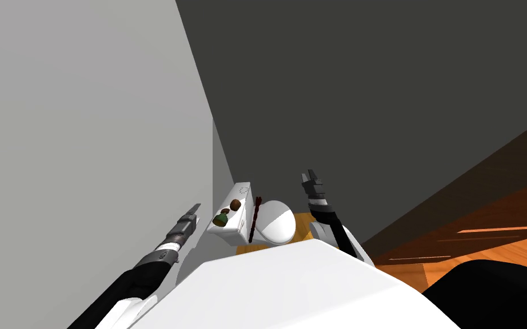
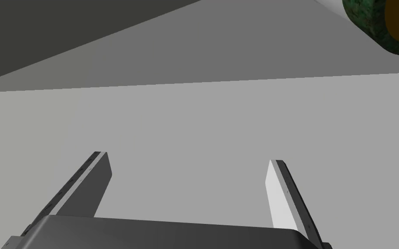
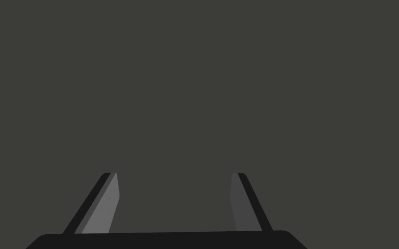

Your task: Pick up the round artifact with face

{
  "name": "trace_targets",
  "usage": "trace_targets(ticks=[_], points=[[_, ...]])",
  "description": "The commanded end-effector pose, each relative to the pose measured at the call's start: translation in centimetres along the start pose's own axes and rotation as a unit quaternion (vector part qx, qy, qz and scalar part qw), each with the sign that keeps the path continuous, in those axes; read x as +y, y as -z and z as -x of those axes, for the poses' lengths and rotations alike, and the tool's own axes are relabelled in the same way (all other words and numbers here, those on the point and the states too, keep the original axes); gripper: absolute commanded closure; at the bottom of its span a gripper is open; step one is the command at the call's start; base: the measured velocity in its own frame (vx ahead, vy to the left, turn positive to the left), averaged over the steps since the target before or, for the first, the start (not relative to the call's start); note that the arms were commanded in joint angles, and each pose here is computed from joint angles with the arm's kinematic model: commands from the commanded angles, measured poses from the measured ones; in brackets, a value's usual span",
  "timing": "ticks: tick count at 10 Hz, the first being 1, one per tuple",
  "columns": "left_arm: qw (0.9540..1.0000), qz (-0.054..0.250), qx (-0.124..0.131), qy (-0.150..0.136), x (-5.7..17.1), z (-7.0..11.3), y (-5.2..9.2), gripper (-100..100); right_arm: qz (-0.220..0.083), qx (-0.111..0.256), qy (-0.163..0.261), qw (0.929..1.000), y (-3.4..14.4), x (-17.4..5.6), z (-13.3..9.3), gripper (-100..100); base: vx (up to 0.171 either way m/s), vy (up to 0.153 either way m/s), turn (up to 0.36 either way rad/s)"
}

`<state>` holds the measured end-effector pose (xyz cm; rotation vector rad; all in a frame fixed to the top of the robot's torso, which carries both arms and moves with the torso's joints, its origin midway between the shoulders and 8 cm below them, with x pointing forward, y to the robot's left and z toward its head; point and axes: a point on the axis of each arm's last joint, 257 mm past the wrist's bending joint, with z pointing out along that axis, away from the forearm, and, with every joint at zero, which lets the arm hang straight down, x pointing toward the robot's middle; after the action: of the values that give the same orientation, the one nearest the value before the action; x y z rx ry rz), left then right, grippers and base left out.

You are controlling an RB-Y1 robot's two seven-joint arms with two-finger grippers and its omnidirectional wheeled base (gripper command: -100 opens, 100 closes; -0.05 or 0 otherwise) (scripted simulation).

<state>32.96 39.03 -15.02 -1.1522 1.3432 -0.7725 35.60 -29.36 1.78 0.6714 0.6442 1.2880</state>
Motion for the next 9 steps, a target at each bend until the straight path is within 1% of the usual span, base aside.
trace_targets(ticks=[1, 3, 4, 5, 6, 9], points=[[0.9996, 0.026, 0.005, -0.007, 1.2, 0.4, 0.2, -100, 0.000, 0.000, 0.000, 1.0000, 0.0, 0.0, 0.0, 0, 0.016, -0.030, 0.018], [0.9991, 0.042, 0.008, -0.007, 2.0, 0.3, 0.3, -100, 0.000, 0.000, 0.000, 1.0000, 0.0, 0.0, 0.0, 0, 0.016, -0.022, 0.004], [0.9980, 0.060, 0.011, -0.014, 2.9, 0.6, 0.4, -100, 0.000, 0.000, 0.000, 1.0000, 0.0, 0.0, 0.0, 0, 0.027, -0.028, 0.014], [0.9973, 0.071, 0.013, -0.014, 3.4, 0.5, 0.5, -100, 0.000, 0.000, 0.000, 1.0000, 0.0, 0.0, 0.0, 0, 0.025, -0.029, 0.014], [0.9957, 0.089, 0.017, -0.021, 4.2, 0.9, 0.7, -100, 0.000, 0.000, 0.000, 1.0000, 0.0, 0.0, 0.0, 0, 0.032, -0.036, 0.013], [0.9913, 0.126, 0.025, -0.027, 5.9, 1.1, 1.1, -100, 0.000, 0.000, 0.000, 1.0000, 0.0, 0.0, 0.0, 0, 0.032, -0.030, 0.016]])
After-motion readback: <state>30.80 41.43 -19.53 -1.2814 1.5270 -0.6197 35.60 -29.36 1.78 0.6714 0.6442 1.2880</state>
